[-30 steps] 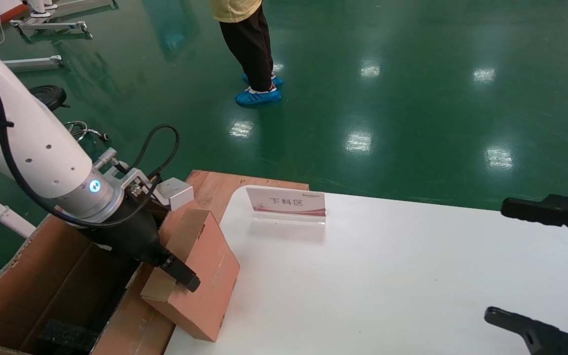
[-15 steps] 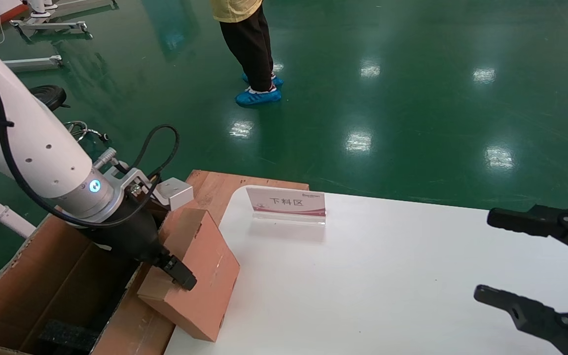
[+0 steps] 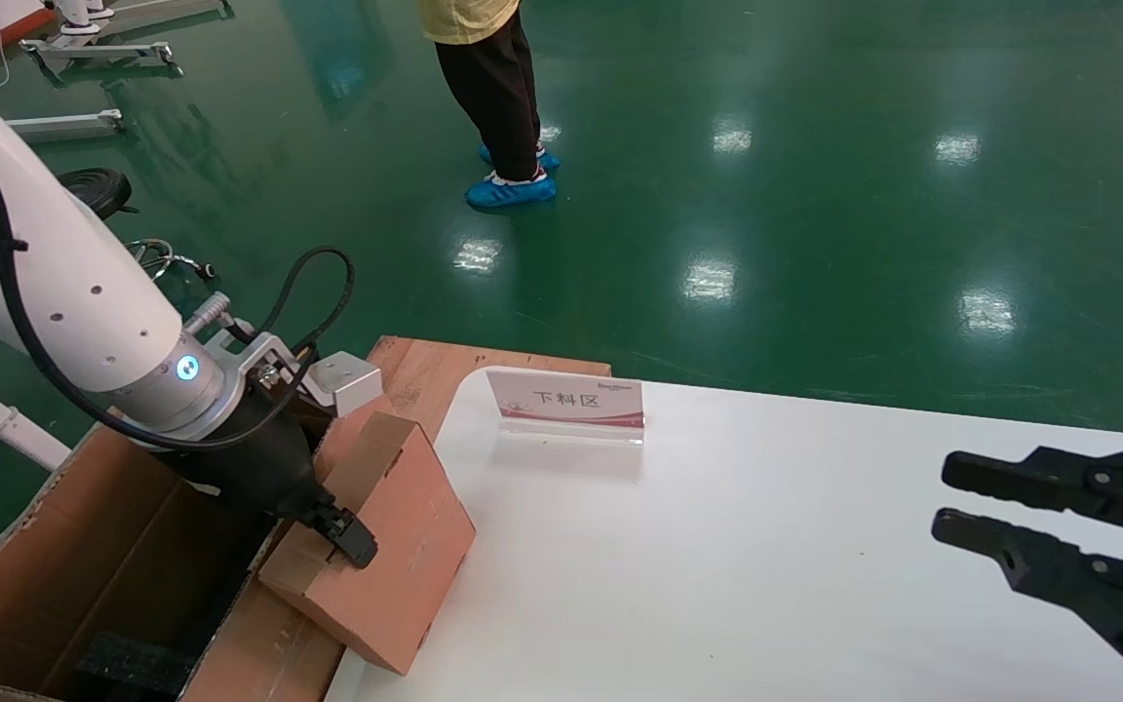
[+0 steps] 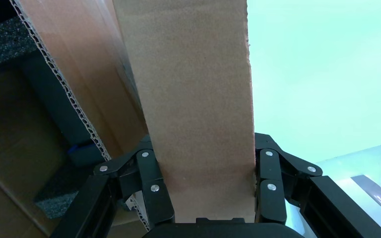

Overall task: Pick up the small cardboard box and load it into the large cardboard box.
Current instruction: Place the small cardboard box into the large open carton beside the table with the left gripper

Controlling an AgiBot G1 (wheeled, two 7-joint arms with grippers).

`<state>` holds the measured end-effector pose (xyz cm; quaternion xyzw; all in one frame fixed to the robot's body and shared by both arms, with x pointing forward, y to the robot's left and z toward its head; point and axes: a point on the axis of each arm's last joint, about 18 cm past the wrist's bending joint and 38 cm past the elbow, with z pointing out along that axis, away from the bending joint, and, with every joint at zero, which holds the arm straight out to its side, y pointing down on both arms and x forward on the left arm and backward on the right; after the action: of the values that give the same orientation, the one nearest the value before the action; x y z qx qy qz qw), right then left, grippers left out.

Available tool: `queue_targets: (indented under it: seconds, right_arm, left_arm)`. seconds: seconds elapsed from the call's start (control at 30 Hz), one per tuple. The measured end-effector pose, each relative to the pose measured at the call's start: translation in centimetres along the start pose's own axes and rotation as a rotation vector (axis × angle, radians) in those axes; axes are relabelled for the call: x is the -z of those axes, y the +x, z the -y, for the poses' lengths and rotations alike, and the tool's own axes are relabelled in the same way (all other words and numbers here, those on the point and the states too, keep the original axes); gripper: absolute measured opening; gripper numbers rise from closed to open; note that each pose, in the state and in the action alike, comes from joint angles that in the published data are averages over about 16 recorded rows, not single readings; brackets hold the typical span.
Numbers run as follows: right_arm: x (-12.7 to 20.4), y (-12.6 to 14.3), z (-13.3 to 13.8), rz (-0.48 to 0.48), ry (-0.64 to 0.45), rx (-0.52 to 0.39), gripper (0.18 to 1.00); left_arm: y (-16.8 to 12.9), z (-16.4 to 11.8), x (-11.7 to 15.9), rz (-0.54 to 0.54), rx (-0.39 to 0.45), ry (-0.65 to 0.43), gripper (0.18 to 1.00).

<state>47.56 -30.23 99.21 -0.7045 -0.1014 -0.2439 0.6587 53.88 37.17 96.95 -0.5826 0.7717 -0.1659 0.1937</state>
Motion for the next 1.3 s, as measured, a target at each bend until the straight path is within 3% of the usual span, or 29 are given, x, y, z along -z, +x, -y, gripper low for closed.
queue_targets:
  seconds: [0.3,0.57,0.77,1.03,1.3]
  right_arm:
    - [0.0,0.0,0.0,0.000,0.000,0.000,0.266]
    - [0.0,0.0,0.0,0.000,0.000,0.000,0.208]
    - [0.0,0.0,0.0,0.000,0.000,0.000,0.193]
    - [0.0,0.0,0.0,0.000,0.000,0.000,0.191]
    - [0.0,0.0,0.0,0.000,0.000,0.000,0.194]
  left_arm:
    - [0.3,2.3,4.7,0.031,-0.038,0.114,0.423]
    - [1.1,5.0,12.9,0.106,-0.126,0.297,0.419]
    - [1.7,5.4,19.0,0.192,-0.170,0.386,0.418]
    - [1.6,3.1,23.8,0.305,-0.134,0.350,0.416]
    - [-0.2,-0.5,24.2,0.357,-0.001,0.229,0.416]
